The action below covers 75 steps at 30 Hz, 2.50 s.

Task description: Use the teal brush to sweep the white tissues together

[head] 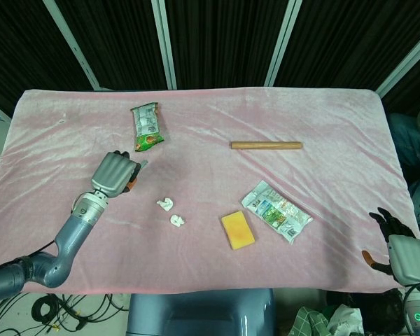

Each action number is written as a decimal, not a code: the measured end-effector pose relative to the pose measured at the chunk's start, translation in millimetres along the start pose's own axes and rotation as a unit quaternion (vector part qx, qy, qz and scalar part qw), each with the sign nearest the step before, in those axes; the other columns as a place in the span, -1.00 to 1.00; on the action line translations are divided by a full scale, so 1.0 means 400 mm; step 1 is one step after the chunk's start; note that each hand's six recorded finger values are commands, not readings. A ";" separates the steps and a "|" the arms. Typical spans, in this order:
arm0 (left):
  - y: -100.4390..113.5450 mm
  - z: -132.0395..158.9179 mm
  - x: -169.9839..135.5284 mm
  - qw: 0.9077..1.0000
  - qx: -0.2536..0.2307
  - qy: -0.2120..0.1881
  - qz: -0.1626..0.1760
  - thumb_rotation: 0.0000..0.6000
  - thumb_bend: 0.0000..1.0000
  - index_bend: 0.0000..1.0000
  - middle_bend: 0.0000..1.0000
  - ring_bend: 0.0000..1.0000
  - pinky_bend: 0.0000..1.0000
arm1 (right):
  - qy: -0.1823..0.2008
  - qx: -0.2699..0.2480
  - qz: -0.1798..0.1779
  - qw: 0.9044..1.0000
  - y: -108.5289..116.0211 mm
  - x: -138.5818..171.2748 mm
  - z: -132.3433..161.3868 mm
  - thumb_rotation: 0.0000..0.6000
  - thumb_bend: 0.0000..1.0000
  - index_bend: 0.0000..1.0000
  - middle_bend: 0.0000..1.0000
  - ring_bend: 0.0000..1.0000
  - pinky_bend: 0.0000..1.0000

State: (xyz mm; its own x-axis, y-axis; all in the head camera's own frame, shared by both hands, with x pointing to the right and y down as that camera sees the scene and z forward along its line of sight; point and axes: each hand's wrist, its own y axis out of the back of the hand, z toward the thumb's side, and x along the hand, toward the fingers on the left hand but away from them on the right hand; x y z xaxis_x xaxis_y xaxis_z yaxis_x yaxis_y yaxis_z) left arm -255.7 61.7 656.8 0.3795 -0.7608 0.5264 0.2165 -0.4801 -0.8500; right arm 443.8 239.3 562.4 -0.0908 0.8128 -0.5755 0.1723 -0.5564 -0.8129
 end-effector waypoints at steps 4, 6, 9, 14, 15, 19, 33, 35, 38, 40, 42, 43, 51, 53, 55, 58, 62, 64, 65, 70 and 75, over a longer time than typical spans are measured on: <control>-0.016 0.052 0.004 0.998 -0.037 -0.012 -0.045 1.00 -0.11 0.46 0.43 -0.18 -0.03 | 0.000 -0.001 0.000 1.000 0.000 0.000 -0.001 1.00 -0.59 -0.67 -0.86 -0.73 -0.59; -0.017 0.068 0.008 0.997 -0.061 -0.017 -0.053 1.00 -0.11 0.46 0.43 -0.18 -0.03 | 0.000 -0.002 0.001 1.000 0.001 -0.001 -0.001 1.00 -0.59 -0.67 -0.86 -0.73 -0.59; 0.001 0.094 0.018 0.993 -0.106 -0.024 -0.042 1.00 -0.08 0.46 0.43 -0.17 -0.03 | 0.001 -0.001 0.001 1.000 0.000 -0.001 0.000 1.00 -0.59 -0.67 -0.86 -0.73 -0.59; 0.034 0.134 0.030 0.986 -0.161 -0.043 -0.010 1.00 -0.03 0.47 0.45 -0.14 0.02 | 0.001 -0.001 0.002 1.000 -0.001 -0.001 0.001 1.00 -0.59 -0.67 -0.86 -0.73 -0.59; 0.037 0.144 0.031 0.982 -0.181 -0.048 -0.008 1.00 -0.03 0.47 0.45 -0.14 0.02 | 0.001 -0.001 0.002 1.000 -0.001 -0.001 0.001 1.00 -0.59 -0.67 -0.86 -0.73 -0.59; 0.038 0.171 0.030 0.967 -0.246 -0.065 -0.019 1.00 -0.03 0.47 0.45 -0.14 0.02 | 0.000 -0.002 0.001 1.000 0.000 0.000 -0.001 1.00 -0.59 -0.67 -0.86 -0.73 -0.59; 0.085 0.180 0.015 0.927 -0.360 -0.103 -0.015 1.00 -0.03 0.48 0.46 -0.14 0.02 | 0.000 -0.002 0.002 1.000 0.000 -0.001 0.000 1.00 -0.59 -0.67 -0.86 -0.73 -0.55; 0.091 0.169 0.010 0.926 -0.363 -0.102 -0.013 1.00 -0.03 0.49 0.46 -0.14 0.02 | 0.000 -0.001 0.002 1.000 0.000 -0.001 0.000 1.00 -0.59 -0.67 -0.86 -0.73 -0.55; 0.099 0.172 0.003 0.919 -0.378 -0.108 -0.011 1.00 -0.03 0.49 0.46 -0.14 0.02 | 0.000 -0.001 0.002 1.000 -0.001 -0.001 0.001 1.00 -0.59 -0.67 -0.86 -0.73 -0.55; 0.104 0.179 -0.003 0.910 -0.398 -0.115 -0.011 1.00 -0.03 0.50 0.46 -0.14 0.02 | 0.000 -0.001 0.002 1.000 -0.001 -0.001 0.001 1.00 -0.59 -0.67 -0.86 -0.73 -0.55; 0.108 0.187 -0.008 0.898 -0.423 -0.123 -0.013 1.00 -0.03 0.50 0.46 -0.14 0.02 | 0.000 -0.001 0.002 1.000 0.000 -0.001 0.000 1.00 -0.59 -0.67 -0.86 -0.73 -0.55; 0.111 0.192 -0.012 0.887 -0.444 -0.128 -0.016 1.00 -0.03 0.50 0.47 -0.14 0.02 | 0.000 -0.001 0.002 1.000 0.000 -0.001 0.000 1.00 -0.59 -0.67 -0.86 -0.73 -0.55; 0.118 0.234 -0.037 0.786 -0.591 -0.170 -0.066 1.00 -0.03 0.50 0.47 -0.13 0.04 | -0.001 -0.002 0.001 1.000 0.001 -0.002 0.000 1.00 -0.59 -0.67 -0.86 -0.73 -0.55; 0.114 0.246 -0.044 0.761 -0.616 -0.179 -0.090 1.00 -0.03 0.50 0.47 -0.13 0.04 | -0.001 -0.002 0.001 1.000 0.001 -0.002 0.000 1.00 -0.59 -0.67 -0.86 -0.73 -0.55; 0.102 0.259 -0.052 0.747 -0.627 -0.186 -0.121 1.00 -0.03 0.50 0.47 -0.13 0.05 | 0.000 -0.002 0.001 1.000 0.000 -0.002 0.000 1.00 -0.59 -0.67 -0.86 -0.73 -0.55; 0.074 0.279 -0.065 0.741 -0.621 -0.188 -0.171 1.00 -0.03 0.49 0.47 -0.12 0.05 | 0.000 -0.002 0.001 1.000 0.000 -0.002 0.000 1.00 -0.59 -0.67 -0.86 -0.73 -0.55; 0.040 0.297 -0.084 0.748 -0.595 -0.188 -0.225 1.00 -0.03 0.49 0.47 -0.12 0.05 | 0.000 -0.002 0.002 1.000 0.000 -0.002 0.000 1.00 -0.59 -0.67 -0.86 -0.73 -0.55; 0.027 0.303 -0.091 0.756 -0.578 -0.188 -0.242 1.00 -0.03 0.49 0.47 -0.12 0.05 | 0.000 -0.002 0.001 1.000 0.000 -0.002 0.000 1.00 -0.59 -0.67 -0.86 -0.73 -0.55; 0.022 0.306 -0.093 0.762 -0.567 -0.190 -0.248 1.00 -0.03 0.49 0.47 -0.12 0.05 | 0.000 -0.002 0.002 1.000 0.000 -0.002 0.000 1.00 -0.59 -0.67 -0.86 -0.73 -0.55; 0.001 0.311 -0.094 0.798 -0.507 -0.203 -0.255 1.00 -0.03 0.49 0.47 -0.12 0.05 | 0.000 -0.003 0.002 1.000 0.000 -0.002 0.001 1.00 -0.59 -0.67 -0.86 -0.73 -0.55; -0.020 0.323 -0.087 0.829 -0.458 -0.218 -0.237 1.00 -0.03 0.49 0.47 -0.12 0.05 | -0.001 -0.005 0.003 1.000 0.000 -0.002 0.000 1.00 -0.59 -0.67 -0.86 -0.73 -0.55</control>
State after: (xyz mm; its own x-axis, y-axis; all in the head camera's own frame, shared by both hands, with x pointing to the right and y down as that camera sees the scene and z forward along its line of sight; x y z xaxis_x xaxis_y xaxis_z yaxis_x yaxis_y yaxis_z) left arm -154.5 148.4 643.0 0.7796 -0.2569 0.5711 -0.2624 -0.9621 -0.0747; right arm 443.8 238.8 562.9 -0.0908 0.8090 -0.5808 0.1823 -0.5598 -0.8083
